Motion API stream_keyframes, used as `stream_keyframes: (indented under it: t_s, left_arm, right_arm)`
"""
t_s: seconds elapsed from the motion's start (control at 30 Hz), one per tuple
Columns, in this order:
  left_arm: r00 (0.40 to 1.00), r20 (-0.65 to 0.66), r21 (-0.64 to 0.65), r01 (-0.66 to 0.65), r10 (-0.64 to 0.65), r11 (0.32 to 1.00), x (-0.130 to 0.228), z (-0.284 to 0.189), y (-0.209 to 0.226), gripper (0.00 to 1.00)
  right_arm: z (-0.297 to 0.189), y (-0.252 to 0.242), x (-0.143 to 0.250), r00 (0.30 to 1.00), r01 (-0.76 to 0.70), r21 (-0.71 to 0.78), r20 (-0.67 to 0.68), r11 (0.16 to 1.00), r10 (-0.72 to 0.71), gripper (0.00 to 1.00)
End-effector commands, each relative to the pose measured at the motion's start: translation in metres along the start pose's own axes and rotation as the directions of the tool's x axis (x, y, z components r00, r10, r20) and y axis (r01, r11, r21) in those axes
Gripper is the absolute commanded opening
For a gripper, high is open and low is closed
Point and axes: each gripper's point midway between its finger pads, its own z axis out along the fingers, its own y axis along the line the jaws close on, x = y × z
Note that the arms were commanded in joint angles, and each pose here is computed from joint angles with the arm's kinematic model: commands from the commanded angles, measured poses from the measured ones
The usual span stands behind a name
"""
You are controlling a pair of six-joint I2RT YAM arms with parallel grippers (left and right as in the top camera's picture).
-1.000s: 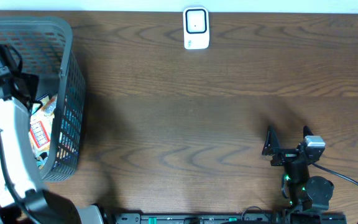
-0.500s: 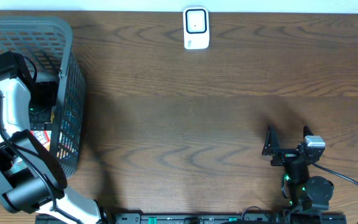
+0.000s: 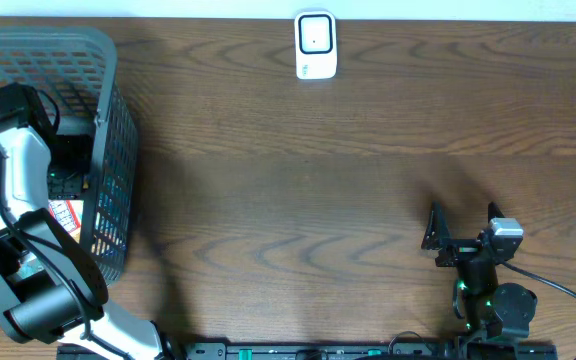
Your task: Scan the item barcode
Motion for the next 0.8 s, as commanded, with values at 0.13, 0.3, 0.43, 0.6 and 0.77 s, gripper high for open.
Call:
stream_keyframes:
  t_s: [0.13,0.3,0.43,0.6,0.77]
  left_arm:
    - [0.998,0.045,-0.015,-0.04,0.04,0.999,-0.005,0.008,0.006,0.21]
    - [0.985,0.077,0.033,-0.155,0.152,0.987,-0.011,0.001,-0.007,0.07]
    - [0.966,0.146,0.118,-0.231,0.213,0.966,-0.018,-0.037,-0.026,0.08]
    - [0.934,0.309,0.318,-0.278,0.178,0.906,-0.026,-0.132,-0.048,0.07]
    - [0.869,0.493,0.553,-0.356,0.049,0.753,-0.02,-0.259,-0.042,0.07]
  right_arm:
    - [0.0,0.0,0.0,1.0,-0.002,0.002,0.001,1.0,0.002,0.99]
    - [0.0,0.0,0.0,1.0,-0.002,0.002,0.001,1.0,0.002,0.99]
    - [0.0,0.0,0.0,1.0,-0.002,0.002,0.001,1.0,0.002,0.99]
    - [0.0,0.0,0.0,1.0,-0.002,0.002,0.001,1.0,0.002,0.99]
    - [0.0,0.0,0.0,1.0,-0.002,0.002,0.001,1.0,0.002,0.99]
